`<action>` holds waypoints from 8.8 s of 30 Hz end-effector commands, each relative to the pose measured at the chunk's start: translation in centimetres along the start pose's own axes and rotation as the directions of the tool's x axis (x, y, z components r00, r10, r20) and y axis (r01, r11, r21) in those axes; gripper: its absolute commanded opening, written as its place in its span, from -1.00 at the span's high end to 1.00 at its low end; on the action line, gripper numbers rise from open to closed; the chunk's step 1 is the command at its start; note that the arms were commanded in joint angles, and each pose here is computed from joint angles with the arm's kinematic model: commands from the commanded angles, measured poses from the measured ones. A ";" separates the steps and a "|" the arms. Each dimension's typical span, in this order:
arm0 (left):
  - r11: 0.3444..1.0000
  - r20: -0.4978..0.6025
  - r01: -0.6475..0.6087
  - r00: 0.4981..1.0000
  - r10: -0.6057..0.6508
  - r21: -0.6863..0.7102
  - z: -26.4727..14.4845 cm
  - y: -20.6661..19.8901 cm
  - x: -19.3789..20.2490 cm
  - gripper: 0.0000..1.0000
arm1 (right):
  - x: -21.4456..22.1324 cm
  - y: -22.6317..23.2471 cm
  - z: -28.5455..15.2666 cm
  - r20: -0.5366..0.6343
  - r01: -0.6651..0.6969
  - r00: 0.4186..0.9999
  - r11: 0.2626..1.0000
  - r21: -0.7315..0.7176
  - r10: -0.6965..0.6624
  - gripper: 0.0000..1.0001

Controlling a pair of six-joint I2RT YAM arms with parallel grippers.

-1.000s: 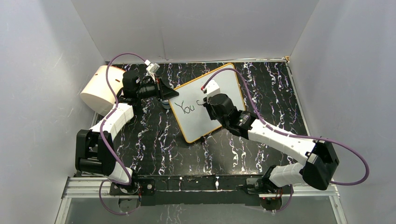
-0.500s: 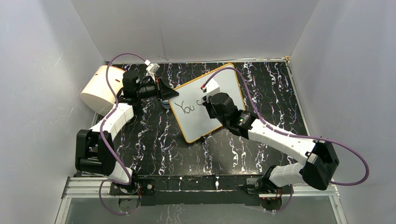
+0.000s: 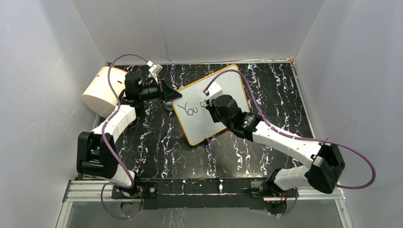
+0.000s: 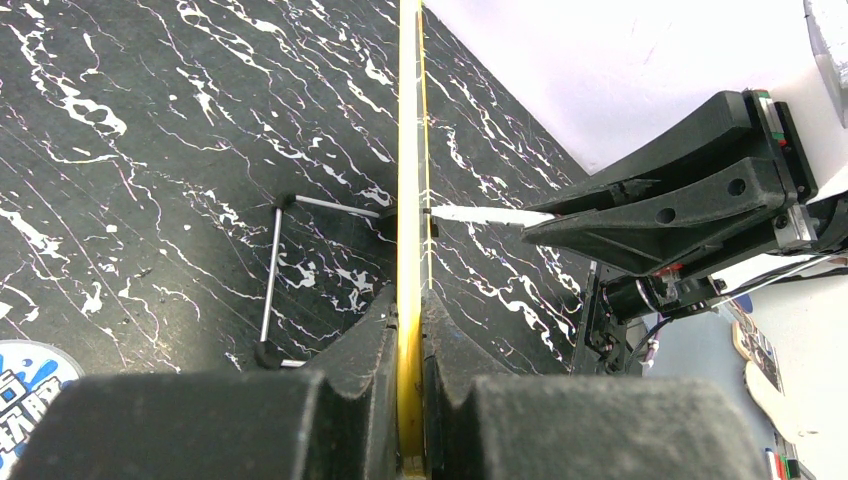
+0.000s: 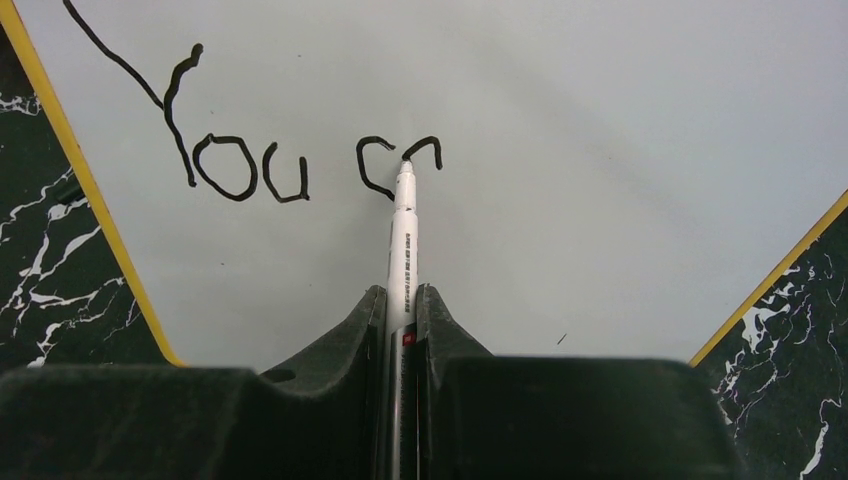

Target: Write a sentence on the whiteboard

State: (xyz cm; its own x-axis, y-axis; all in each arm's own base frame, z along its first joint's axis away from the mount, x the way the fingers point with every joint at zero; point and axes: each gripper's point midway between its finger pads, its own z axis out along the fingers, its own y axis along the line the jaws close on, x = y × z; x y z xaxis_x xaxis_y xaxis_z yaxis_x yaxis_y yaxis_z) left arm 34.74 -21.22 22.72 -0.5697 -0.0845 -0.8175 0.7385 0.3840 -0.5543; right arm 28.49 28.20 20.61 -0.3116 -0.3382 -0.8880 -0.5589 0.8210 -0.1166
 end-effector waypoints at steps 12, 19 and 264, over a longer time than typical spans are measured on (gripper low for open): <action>0.997 -0.110 0.072 0.992 -0.068 0.038 0.9 -0.3 4.0 1.00 | 0.9 -0.7 -0.8 -0.040 0.011 0.999 1.000 0.013 -0.010 1.00; 0.997 -0.111 0.073 0.991 -0.069 0.037 0.9 -0.2 4.0 1.00 | 0.8 -1.0 -0.9 -0.041 0.020 0.999 0.999 0.030 -0.019 1.00; 0.996 -0.125 0.079 0.990 -0.072 0.052 1.1 -0.8 4.2 1.00 | -2.4 -3.0 -0.5 0.059 -0.011 0.998 0.999 0.034 0.009 1.00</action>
State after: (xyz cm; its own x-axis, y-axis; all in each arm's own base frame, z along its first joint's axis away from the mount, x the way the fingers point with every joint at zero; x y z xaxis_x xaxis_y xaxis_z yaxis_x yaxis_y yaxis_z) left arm 34.67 -21.26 22.78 -0.5718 -0.0824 -0.8162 0.7391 0.3800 -0.5562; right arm 29.53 26.10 20.52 -0.3330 -0.3548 -0.8736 -0.5473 0.8272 -0.1274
